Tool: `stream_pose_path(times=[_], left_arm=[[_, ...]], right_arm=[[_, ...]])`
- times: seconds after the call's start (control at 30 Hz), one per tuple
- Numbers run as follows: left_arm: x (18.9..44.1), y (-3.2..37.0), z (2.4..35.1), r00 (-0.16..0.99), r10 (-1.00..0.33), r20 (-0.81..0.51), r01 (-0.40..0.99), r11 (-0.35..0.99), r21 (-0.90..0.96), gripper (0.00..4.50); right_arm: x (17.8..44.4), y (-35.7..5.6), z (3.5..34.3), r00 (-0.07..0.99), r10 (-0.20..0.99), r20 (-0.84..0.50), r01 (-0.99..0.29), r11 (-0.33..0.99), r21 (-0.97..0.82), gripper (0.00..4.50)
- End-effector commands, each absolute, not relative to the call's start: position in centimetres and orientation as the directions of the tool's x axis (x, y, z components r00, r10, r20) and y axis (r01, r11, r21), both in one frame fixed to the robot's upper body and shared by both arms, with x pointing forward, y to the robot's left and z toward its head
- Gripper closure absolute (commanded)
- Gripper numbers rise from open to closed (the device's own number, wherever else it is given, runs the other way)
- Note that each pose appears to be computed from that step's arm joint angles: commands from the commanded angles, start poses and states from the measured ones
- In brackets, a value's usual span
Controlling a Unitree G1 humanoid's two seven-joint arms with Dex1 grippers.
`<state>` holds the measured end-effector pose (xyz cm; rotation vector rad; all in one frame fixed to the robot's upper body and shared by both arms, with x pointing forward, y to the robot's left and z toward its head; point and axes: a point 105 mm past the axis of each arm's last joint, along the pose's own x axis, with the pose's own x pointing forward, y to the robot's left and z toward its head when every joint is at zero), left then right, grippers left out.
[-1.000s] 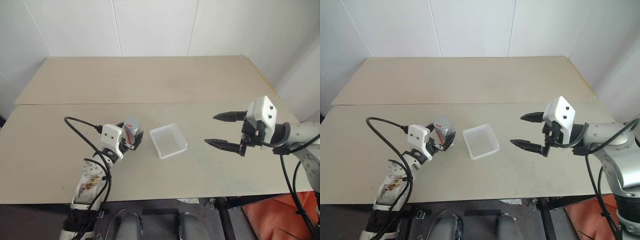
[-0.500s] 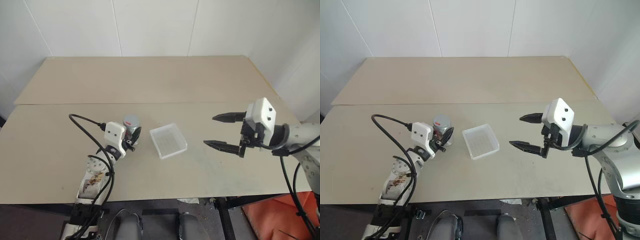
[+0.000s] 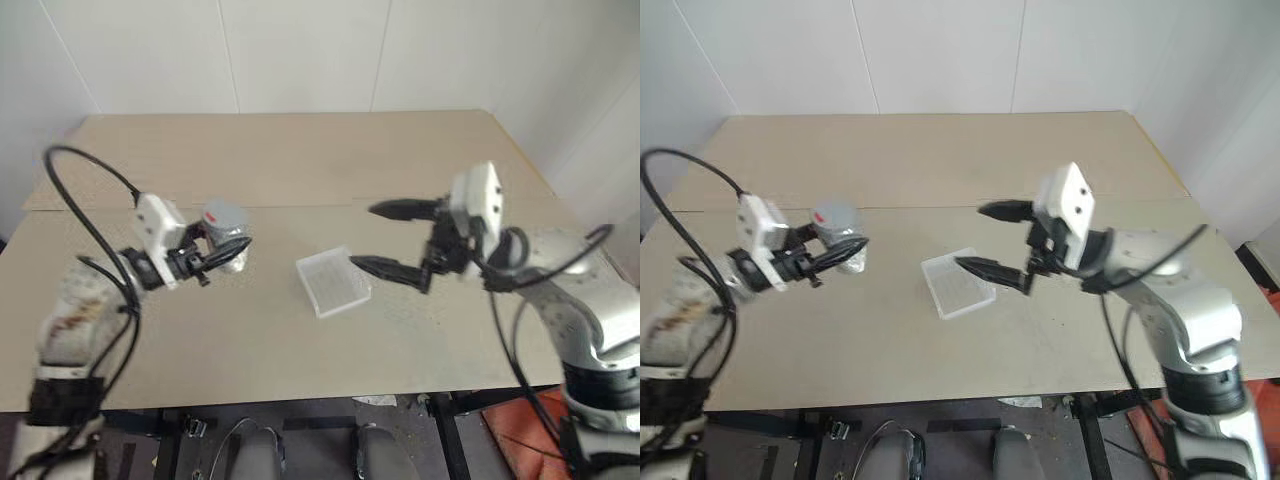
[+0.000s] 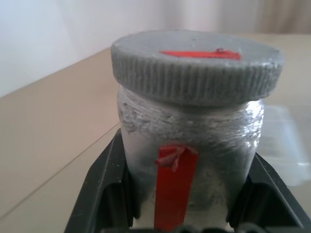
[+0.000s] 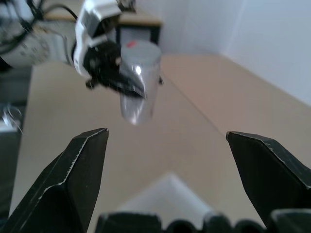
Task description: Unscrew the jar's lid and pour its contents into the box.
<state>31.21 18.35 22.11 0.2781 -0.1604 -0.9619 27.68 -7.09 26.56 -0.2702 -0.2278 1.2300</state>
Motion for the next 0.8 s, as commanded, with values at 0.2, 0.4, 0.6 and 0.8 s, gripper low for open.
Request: stream_pose_path(times=[0.2, 0.4, 0.6, 0.8], left_arm=[[30.8, 15.5, 23.9, 0.267, -0.964, 0.021, 0.938, 0.265, 0.224, 2.58], [31.8, 12.7, 24.5, 0.151, -0.987, 0.06, 0.964, 0.16, 0.211, 2.58], [32.0, 11.4, 24.2, 0.093, -0.994, 0.06, 0.968, 0.104, 0.227, 2.58], [32.0, 11.3, 24.1, 0.084, -0.994, 0.065, 0.967, 0.097, 0.235, 2.58]], right_arm=[[28.4, -1.9, 30.3, 0.252, 0.963, 0.099, -0.934, 0.269, -0.234, 0.0], [28.9, 0.4, 30.5, 0.253, 0.966, 0.061, -0.933, 0.26, -0.248, 0.0], [29.7, 1.1, 30.4, 0.281, 0.959, 0.04, -0.924, 0.282, -0.26, 0.0], [30.0, 1.2, 30.0, 0.289, 0.957, 0.016, -0.923, 0.283, -0.259, 0.0]])
